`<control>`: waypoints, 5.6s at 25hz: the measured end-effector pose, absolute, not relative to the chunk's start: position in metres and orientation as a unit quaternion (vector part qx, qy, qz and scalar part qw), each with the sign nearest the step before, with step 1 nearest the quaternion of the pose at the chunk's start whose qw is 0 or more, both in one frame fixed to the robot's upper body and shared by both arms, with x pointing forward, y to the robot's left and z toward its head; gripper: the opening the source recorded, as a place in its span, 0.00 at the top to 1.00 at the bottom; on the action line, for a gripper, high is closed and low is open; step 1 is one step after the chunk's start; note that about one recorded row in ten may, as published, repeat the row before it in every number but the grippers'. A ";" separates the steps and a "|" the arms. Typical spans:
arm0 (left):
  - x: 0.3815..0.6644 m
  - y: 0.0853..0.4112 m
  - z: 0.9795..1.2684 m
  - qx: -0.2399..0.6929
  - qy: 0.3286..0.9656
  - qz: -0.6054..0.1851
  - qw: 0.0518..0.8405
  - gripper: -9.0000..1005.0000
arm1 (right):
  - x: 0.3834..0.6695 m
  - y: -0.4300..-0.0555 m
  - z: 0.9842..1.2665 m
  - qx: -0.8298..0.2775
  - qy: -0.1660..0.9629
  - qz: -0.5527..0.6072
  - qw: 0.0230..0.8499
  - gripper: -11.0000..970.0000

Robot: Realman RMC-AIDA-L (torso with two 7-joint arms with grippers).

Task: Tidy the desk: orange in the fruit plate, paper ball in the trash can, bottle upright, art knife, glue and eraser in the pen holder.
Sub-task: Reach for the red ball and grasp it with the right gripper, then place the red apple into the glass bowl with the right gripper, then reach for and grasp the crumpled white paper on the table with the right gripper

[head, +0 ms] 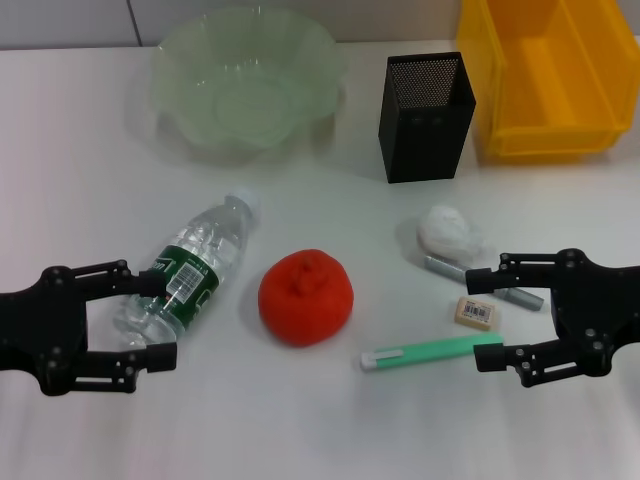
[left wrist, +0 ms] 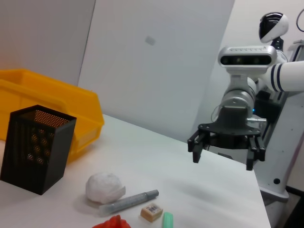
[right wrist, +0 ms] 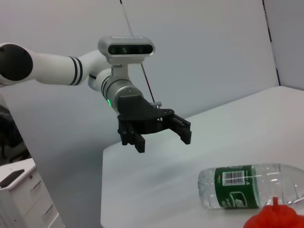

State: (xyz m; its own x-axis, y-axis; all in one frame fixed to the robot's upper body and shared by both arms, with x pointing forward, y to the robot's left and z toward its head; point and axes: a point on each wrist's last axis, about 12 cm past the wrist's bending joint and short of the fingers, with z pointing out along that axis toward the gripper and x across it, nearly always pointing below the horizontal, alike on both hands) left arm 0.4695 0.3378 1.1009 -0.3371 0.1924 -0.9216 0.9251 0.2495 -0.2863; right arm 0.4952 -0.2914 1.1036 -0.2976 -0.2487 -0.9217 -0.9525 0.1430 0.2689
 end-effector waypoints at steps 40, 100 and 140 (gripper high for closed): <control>0.464 0.339 1.091 0.387 0.719 -0.407 0.410 0.14 | 0.585 -0.084 1.165 -0.630 0.720 0.214 0.198 0.21; 0.464 0.338 1.082 0.353 0.731 -0.412 0.415 0.15 | 0.665 -0.059 1.189 -0.511 0.703 0.068 0.489 0.79; 0.474 0.336 1.090 0.378 0.716 -0.416 0.414 0.15 | 0.614 -0.130 1.200 -0.465 0.877 0.030 0.120 0.20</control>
State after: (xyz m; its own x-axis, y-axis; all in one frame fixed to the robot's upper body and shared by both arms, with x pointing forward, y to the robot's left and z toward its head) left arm 0.4741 0.3360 1.0904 -0.3718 0.1958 -0.9074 0.8856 0.3678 -0.2835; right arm 0.6138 -0.1299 1.2003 -0.5394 -0.8074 -0.2390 -0.8221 0.5664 -0.0582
